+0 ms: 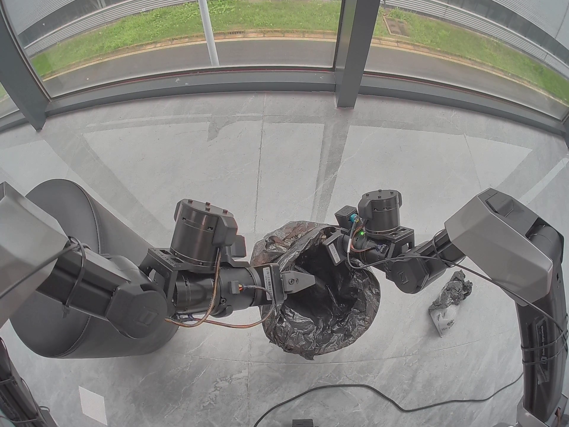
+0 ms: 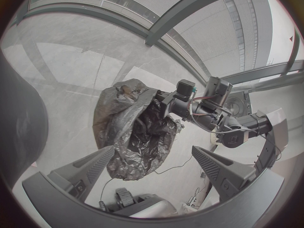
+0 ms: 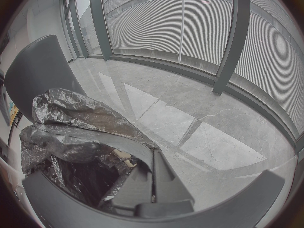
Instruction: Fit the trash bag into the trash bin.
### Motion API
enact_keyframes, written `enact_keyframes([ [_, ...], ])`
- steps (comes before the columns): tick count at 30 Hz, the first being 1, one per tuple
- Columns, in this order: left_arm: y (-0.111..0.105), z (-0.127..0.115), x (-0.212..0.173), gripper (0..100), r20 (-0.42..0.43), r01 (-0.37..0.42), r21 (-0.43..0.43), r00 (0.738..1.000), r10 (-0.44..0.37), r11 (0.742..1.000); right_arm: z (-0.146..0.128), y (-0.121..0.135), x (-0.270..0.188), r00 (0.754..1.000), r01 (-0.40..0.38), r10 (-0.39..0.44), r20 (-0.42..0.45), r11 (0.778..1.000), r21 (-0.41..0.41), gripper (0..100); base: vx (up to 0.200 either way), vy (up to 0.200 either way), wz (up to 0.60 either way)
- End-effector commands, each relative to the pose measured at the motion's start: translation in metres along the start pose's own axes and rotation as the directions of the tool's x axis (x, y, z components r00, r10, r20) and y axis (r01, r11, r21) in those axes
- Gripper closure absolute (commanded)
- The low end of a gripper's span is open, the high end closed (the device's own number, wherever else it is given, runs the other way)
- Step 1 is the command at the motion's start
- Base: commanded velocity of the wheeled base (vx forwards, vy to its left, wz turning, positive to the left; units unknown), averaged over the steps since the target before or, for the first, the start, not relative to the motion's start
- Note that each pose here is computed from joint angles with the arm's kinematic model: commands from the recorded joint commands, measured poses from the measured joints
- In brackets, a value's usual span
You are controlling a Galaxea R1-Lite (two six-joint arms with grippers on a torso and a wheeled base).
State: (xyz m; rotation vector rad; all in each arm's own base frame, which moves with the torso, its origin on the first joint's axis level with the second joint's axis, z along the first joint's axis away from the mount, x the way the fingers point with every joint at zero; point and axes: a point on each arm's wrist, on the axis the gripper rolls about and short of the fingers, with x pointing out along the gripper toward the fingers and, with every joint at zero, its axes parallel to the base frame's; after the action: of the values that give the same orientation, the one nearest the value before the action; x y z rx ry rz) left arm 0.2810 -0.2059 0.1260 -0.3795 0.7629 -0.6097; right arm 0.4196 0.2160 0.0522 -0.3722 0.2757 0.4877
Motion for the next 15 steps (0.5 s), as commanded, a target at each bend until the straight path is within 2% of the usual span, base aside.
enact_keyframes([
  [1,-0.005,-0.017,0.007,0,-0.025,0.018,0.009,1.000,-0.018,1.000,-0.002,0.000,0.001,1.000,0.000,0.000,-0.005,1.000,0.000,100,0.000,0.000,0.00],
  [3,-0.003,-0.022,0.011,0,-0.021,0.009,0.030,1.000,-0.008,1.000,-0.002,0.000,0.001,1.000,0.000,0.000,-0.005,1.000,0.001,100,0.000,0.000,0.00],
  [4,0.008,-0.031,0.024,0,0.040,-0.101,0.138,0.995,0.096,0.985,-0.003,0.001,0.001,1.000,-0.002,0.002,-0.007,1.000,0.001,100,0.000,0.000,0.00],
  [5,0.015,-0.036,0.030,0,0.087,-0.189,0.211,0.981,0.174,0.959,-0.003,0.001,0.001,1.000,-0.002,0.002,-0.007,1.000,0.001,100,0.000,0.000,0.00],
  [6,0.017,-0.038,0.032,0,0.098,-0.214,0.232,0.976,0.196,0.949,-0.003,0.001,0.001,1.000,-0.002,0.002,-0.007,1.000,0.002,100,0.000,0.000,0.00],
  [7,0.030,-0.044,0.042,0,0.172,-0.319,0.350,0.946,0.274,0.881,-0.003,0.001,0.001,1.000,-0.003,0.003,-0.009,1.000,0.002,100,0.000,0.000,0.00],
  [9,0.044,-0.047,0.048,0,0.253,-0.357,0.471,0.931,0.263,0.807,-0.004,0.001,0.001,1.000,-0.003,0.003,-0.010,1.000,0.002,100,0.000,0.000,0.00],
  [10,0.052,-0.049,0.051,0,0.305,-0.377,0.530,0.921,0.244,0.760,-0.004,0.001,0.002,1.000,-0.004,0.004,-0.011,1.000,0.002,100,0.000,0.000,0.00],
  [13,0.058,-0.048,0.057,0,0.402,-0.419,0.609,0.895,0.193,0.673,-0.005,0.002,0.002,1.000,-0.004,0.004,-0.014,1.000,0.002,100,0.000,0.000,0.00],
  [14,0.060,-0.047,0.058,0,0.409,-0.427,0.620,0.892,0.193,0.659,-0.006,0.002,0.002,1.000,-0.003,0.003,-0.016,1.000,0.002,100,0.000,0.000,0.00],
  [15,0.065,-0.044,0.057,0,0.410,-0.436,0.641,0.890,0.198,0.632,-0.007,0.002,0.001,1.000,-0.006,0.006,-0.020,1.000,0.002,100,0.000,0.000,0.00],
])
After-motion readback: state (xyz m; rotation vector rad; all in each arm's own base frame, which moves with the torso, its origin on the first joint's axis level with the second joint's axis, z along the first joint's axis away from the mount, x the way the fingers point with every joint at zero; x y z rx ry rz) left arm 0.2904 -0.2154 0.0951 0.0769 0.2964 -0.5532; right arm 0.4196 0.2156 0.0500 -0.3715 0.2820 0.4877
